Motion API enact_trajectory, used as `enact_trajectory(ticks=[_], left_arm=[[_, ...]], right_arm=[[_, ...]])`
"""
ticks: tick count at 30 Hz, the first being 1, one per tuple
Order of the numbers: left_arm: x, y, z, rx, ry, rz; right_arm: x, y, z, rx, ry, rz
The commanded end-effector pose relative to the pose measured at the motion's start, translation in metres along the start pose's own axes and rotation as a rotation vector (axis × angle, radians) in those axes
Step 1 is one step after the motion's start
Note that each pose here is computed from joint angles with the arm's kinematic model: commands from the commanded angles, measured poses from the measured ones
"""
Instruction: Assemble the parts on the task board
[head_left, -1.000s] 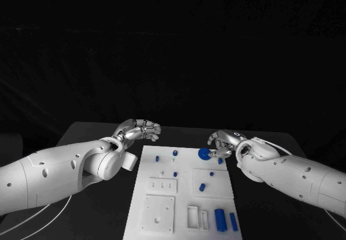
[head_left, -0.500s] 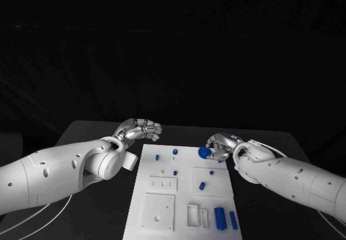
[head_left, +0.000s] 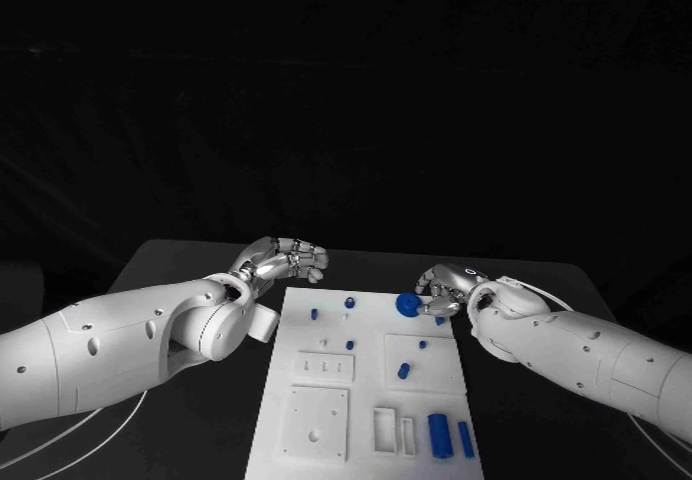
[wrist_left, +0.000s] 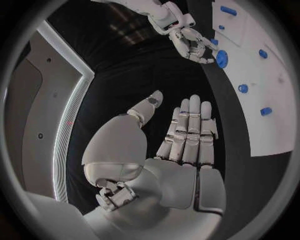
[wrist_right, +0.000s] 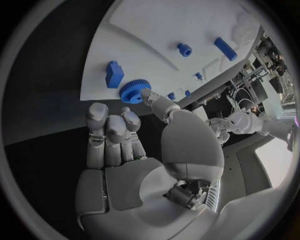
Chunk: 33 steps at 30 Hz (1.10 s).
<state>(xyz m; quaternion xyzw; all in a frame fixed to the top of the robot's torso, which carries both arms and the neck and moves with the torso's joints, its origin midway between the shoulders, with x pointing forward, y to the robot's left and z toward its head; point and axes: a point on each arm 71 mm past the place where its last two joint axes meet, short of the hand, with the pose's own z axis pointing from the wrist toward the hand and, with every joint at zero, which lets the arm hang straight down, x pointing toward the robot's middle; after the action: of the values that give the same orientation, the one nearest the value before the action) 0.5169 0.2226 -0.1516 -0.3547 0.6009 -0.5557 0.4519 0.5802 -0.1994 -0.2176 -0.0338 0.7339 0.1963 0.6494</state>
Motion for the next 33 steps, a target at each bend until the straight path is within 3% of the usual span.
enact_trajectory(ticks=[1, 33], left_arm=[[-0.0004, -0.0008, 0.0001, 0.009, 0.004, 0.003], [0.0016, -0.002, -0.0014, 0.012, 0.012, 0.0]], right_arm=[[0.0026, 0.0024, 0.0017, -0.009, 0.028, 0.012], [0.0101, 0.0093, 0.0099, -0.006, 0.08, 0.01]])
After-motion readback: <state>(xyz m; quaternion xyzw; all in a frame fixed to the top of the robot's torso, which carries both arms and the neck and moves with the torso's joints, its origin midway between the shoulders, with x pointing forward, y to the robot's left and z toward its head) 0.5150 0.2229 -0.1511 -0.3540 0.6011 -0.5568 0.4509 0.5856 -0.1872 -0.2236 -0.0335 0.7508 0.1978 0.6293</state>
